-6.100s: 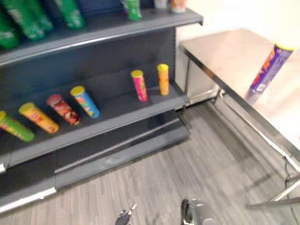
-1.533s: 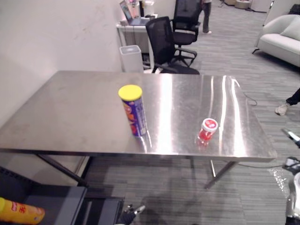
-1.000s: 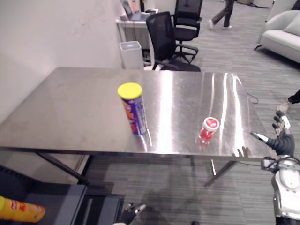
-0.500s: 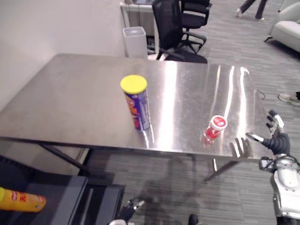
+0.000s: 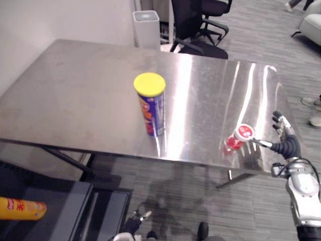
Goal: Put the gum and the chips on the shelf.
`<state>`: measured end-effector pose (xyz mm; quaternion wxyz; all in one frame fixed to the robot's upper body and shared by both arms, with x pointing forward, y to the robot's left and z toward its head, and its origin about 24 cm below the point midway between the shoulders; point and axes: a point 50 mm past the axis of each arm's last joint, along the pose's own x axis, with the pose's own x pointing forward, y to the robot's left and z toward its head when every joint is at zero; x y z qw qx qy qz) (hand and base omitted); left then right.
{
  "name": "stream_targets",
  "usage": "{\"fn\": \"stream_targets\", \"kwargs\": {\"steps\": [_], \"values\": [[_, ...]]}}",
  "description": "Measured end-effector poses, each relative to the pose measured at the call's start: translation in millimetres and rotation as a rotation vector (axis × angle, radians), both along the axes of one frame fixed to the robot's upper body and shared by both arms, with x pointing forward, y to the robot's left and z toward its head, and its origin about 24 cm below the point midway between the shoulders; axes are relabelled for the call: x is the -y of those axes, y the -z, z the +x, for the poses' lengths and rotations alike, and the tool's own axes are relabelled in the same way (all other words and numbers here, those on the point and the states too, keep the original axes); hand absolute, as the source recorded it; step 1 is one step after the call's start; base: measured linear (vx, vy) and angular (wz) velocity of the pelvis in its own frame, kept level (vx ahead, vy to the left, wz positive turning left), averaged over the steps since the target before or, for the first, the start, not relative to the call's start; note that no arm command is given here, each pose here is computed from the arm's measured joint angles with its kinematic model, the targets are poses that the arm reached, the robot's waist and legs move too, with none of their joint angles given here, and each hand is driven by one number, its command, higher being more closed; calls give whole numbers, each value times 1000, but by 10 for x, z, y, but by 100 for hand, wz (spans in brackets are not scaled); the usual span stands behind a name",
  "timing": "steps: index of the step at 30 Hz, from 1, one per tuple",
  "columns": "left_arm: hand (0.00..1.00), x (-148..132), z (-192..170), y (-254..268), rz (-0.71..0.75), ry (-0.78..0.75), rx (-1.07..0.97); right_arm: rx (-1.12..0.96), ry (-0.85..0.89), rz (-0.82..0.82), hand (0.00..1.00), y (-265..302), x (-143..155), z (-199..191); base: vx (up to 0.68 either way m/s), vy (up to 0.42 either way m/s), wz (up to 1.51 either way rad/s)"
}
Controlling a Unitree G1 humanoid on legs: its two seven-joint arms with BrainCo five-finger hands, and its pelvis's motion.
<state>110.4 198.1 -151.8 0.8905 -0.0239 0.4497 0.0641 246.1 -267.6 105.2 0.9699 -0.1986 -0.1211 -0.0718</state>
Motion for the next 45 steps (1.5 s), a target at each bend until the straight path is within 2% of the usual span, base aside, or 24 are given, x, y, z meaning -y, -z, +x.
{"fn": "stream_targets", "kwargs": {"steps": [17, 18, 37, 45], "values": [[0, -11, 68, -41, -6, -20, 45, -27, -88, -3, 0, 51, -178, 56, -16, 1, 2], [0, -14, 70, -42, -7, -24, 47, -25, -89, -3, 100, 45, -180, 61, -65, 1, -2], [0, -67, 110, -64, 4, -32, 62, -3, -88, 22, 100, 8, -185, 82, -55, -23, 0], [0, -69, 109, -64, 6, -32, 62, 49, -19, -48, 100, -128, -85, 108, -11, -7, 0]]}}
